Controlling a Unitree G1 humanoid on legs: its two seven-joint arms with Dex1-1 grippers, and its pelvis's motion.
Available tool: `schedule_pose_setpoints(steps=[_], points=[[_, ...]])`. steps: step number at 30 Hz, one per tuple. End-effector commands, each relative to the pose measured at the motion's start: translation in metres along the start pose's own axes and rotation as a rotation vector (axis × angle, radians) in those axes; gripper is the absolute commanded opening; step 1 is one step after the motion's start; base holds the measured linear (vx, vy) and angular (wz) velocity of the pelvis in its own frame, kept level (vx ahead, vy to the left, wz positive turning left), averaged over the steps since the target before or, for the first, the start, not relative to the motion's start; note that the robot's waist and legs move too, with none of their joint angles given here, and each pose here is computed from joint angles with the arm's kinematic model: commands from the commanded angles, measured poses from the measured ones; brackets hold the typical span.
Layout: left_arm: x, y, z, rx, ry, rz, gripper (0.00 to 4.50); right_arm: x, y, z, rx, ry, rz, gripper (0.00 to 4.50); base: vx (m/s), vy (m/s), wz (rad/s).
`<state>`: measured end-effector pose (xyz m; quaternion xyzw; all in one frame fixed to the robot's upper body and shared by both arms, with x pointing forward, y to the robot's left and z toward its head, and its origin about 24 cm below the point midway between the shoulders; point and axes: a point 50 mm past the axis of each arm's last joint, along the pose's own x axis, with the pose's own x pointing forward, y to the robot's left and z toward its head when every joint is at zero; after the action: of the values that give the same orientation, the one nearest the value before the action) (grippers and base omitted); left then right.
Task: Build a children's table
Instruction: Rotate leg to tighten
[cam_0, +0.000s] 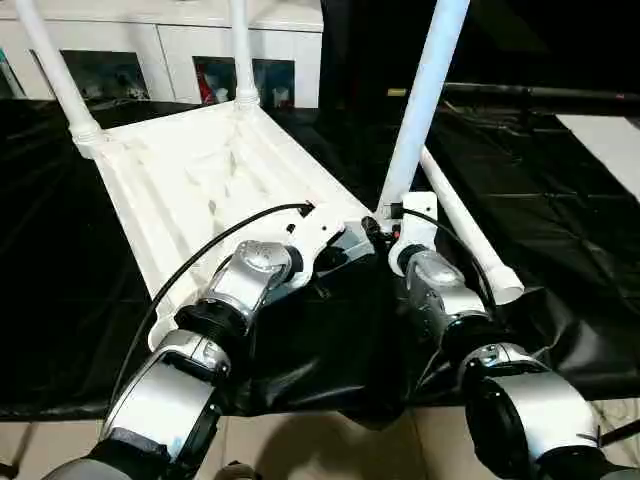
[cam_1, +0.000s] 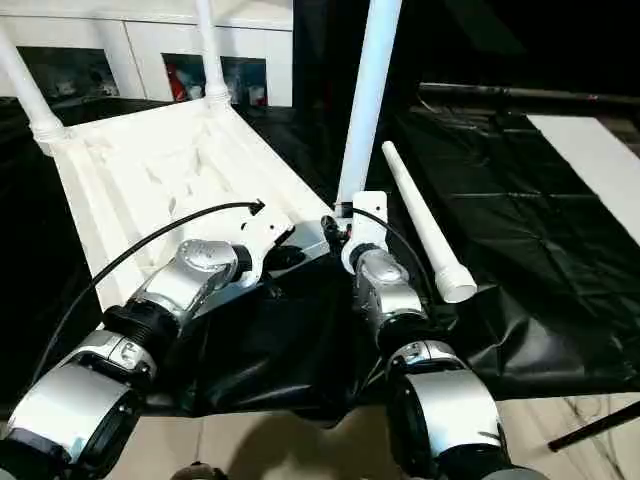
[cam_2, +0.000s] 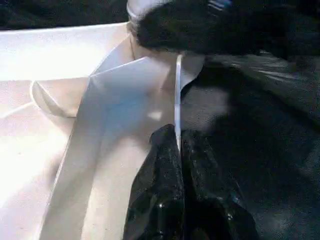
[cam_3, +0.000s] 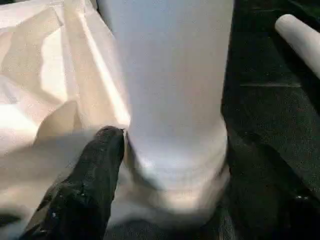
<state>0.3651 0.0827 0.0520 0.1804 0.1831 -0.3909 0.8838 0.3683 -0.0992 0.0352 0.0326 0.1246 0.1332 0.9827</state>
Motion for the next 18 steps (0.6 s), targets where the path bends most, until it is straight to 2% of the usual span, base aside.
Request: schedule_pose_setpoints(steps=[1, 4, 6, 9, 11, 12, 13, 17, 18], points=[[0.0, 0.005, 0.018, 0.048, -0.101, 0.055, 0.0, -0.001, -0.001, 0.004, -0.055, -0.022, 0.013, 3.63, 0.0, 0.0, 0.0], [0.001, 0.006, 0.026, 0.039, -0.169, 0.066, 0.0, -0.007, -0.011, 0.01, -0.102, -0.055, 0.026, 3.63, 0.0, 0.0, 0.0], [0.0, 0.009, 0.033, -0.031, -0.217, 0.069, 0.55, -0.013, -0.015, 0.012, -0.125, -0.071, 0.049, 3.68, 0.0, 0.0, 0.0], [-0.004, 0.015, 0.047, -0.033, -0.305, 0.114, 0.69, -0.019, -0.018, 0.012, -0.132, -0.071, 0.059, 3.68, 0.0, 0.0, 0.0], [-0.014, 0.03, 0.063, -0.036, -0.422, 0.24, 0.96, -0.021, -0.019, 0.01, -0.14, -0.064, 0.057, 3.68, 0.0, 0.0, 0.0], [-0.015, 0.031, 0.064, -0.037, -0.427, 0.247, 0.96, -0.02, -0.019, 0.01, -0.14, -0.063, 0.057, 3.68, 0.0, 0.0, 0.0], [-0.027, 0.047, 0.07, -0.034, -0.464, 0.347, 0.96, -0.02, -0.017, 0.008, -0.14, -0.05, 0.059, 3.68, 0.0, 0.0, 0.0], [-0.048, 0.067, 0.07, 0.014, -0.441, 0.404, 0.96, -0.019, -0.01, 0.005, -0.136, -0.021, 0.085, 3.68, 0.0, 0.0, 0.0], [-0.068, 0.077, 0.061, 0.039, -0.378, 0.339, 0.96, -0.017, -0.003, 0.002, -0.143, 0.012, 0.139, 3.68, 0.0, 0.0, 0.0]])
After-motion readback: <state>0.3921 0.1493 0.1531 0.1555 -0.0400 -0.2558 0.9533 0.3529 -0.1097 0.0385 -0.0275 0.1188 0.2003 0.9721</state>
